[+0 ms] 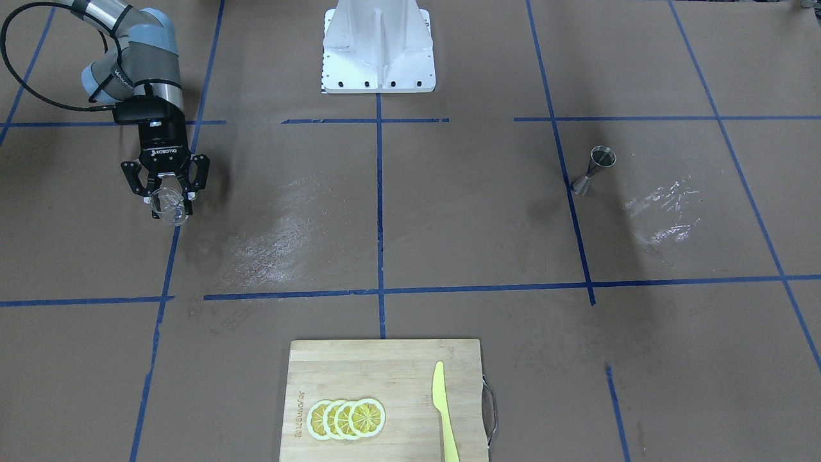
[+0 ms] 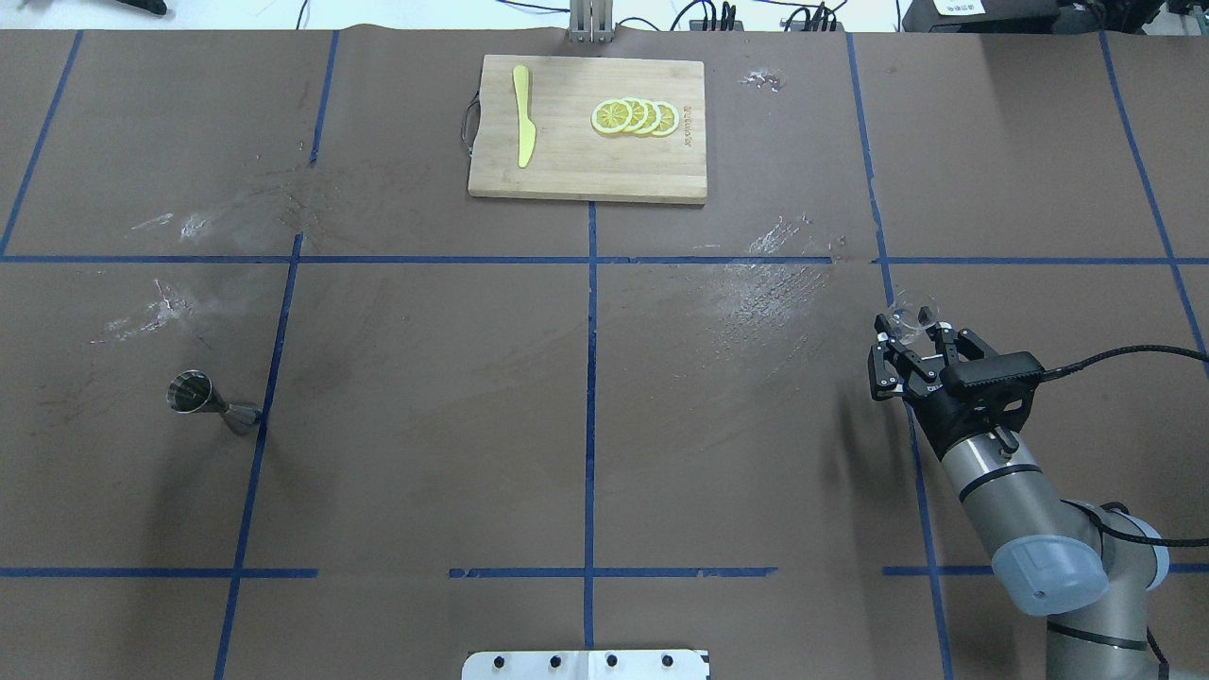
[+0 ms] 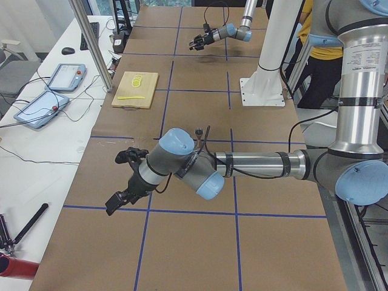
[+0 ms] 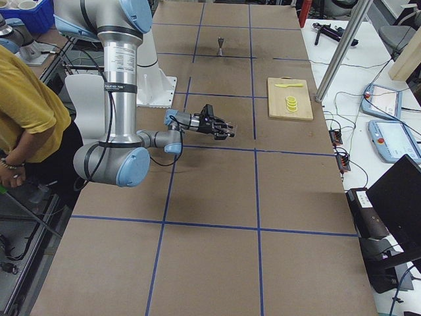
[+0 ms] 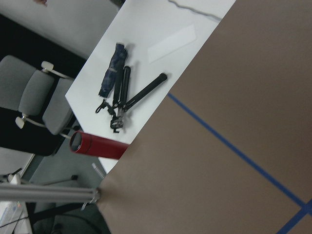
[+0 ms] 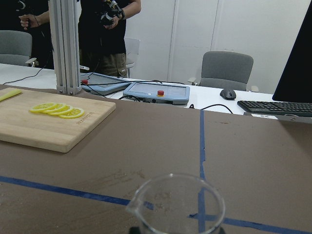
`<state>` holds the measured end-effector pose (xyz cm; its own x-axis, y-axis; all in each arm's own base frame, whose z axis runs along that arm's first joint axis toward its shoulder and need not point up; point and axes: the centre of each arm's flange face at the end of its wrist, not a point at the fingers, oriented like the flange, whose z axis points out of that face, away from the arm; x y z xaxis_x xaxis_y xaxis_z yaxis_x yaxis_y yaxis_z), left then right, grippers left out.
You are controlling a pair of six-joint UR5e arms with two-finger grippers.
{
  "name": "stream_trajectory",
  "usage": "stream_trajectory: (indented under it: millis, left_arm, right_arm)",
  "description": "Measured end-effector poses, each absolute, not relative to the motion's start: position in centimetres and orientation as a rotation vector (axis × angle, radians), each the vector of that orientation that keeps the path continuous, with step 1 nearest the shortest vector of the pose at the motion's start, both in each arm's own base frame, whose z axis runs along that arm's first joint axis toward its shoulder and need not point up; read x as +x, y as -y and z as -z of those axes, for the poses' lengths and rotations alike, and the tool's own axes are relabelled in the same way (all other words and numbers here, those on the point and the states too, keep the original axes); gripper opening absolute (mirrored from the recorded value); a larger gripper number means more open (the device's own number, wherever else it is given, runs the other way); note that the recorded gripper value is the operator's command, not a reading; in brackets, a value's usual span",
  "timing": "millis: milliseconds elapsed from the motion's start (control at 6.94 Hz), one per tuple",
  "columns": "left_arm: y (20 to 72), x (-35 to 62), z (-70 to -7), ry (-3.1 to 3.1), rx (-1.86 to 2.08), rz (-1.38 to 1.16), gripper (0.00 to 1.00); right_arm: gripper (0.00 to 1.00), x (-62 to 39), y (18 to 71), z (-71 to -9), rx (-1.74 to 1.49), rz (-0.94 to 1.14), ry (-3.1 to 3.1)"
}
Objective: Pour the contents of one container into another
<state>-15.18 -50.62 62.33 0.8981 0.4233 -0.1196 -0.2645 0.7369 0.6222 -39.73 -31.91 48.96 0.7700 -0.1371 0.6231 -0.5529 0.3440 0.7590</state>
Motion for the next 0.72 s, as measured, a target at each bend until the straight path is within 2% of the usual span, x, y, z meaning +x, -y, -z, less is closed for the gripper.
stream_trajectory:
  millis: [432, 720]
  left_arm:
    - [47.3, -13.6, -65.3, -0.736, 0.303, -0.059, 1.00]
    - [43.2, -12.0, -66.5, -0.862, 0.219, 0.023, 1.00]
  right_arm:
    - [0.00, -39.7, 31.9, -48.4, 1.213, -0.304, 0.686]
    - [0.00, -39.9, 31.8, -48.1, 1.212, -0.305, 0.695]
